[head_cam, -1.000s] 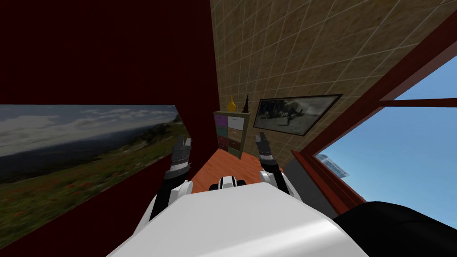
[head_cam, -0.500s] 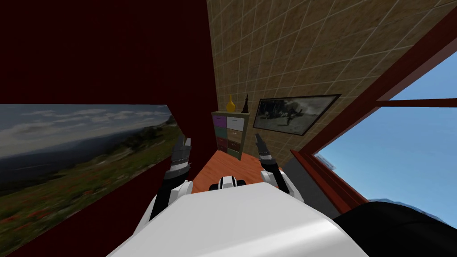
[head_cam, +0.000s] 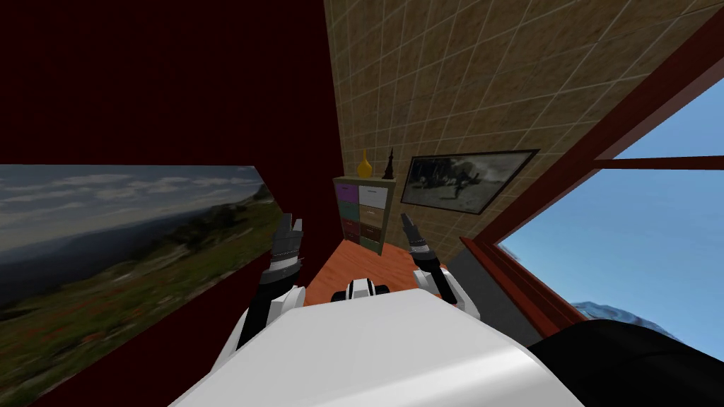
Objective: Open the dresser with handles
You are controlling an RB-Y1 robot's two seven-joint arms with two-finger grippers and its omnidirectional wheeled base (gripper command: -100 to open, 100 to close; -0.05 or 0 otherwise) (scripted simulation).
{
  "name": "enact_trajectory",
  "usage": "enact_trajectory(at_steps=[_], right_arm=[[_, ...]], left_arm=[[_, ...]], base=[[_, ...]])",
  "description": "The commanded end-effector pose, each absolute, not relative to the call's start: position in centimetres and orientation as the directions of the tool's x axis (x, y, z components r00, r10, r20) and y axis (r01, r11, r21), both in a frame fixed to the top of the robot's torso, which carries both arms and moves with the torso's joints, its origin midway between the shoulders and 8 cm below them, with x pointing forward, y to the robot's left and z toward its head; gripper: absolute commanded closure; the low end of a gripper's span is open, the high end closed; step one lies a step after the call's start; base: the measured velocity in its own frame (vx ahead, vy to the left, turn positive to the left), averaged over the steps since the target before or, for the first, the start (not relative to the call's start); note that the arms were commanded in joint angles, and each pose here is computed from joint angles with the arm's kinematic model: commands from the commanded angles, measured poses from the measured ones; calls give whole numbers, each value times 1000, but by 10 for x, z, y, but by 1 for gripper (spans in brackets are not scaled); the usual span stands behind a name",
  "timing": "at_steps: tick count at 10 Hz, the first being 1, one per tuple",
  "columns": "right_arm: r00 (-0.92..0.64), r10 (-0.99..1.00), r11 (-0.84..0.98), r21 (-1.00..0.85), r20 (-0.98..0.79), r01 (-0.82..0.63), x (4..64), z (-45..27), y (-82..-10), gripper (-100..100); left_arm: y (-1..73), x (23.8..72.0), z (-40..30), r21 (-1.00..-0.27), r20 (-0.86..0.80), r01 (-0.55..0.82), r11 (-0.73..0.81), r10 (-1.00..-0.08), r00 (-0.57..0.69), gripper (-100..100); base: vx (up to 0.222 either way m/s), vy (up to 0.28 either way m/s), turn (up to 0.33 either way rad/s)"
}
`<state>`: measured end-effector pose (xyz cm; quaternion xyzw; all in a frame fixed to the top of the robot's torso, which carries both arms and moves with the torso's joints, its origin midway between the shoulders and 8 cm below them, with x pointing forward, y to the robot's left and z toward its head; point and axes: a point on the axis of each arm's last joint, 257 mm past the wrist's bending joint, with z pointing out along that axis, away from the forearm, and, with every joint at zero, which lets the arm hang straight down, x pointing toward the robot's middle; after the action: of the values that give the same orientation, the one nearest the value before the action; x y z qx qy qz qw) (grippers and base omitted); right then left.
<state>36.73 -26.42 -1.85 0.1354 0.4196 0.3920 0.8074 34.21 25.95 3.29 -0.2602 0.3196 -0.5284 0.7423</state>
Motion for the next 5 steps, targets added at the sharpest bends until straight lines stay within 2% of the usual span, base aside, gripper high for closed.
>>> enact_trajectory(at_steps=[1,5], right_arm=[[368,686,718,498,-628,-487,371,-25,-265,-100],[408,568,811,402,-715,-424,379,-39,-267,-100]], left_arm=[[259,342,33,-724,-199,618,306,-951,237,0],[259,342,33,-724,-199,618,306,-951,237,0]], base=[[68,40,-55],[78,46,-84]])
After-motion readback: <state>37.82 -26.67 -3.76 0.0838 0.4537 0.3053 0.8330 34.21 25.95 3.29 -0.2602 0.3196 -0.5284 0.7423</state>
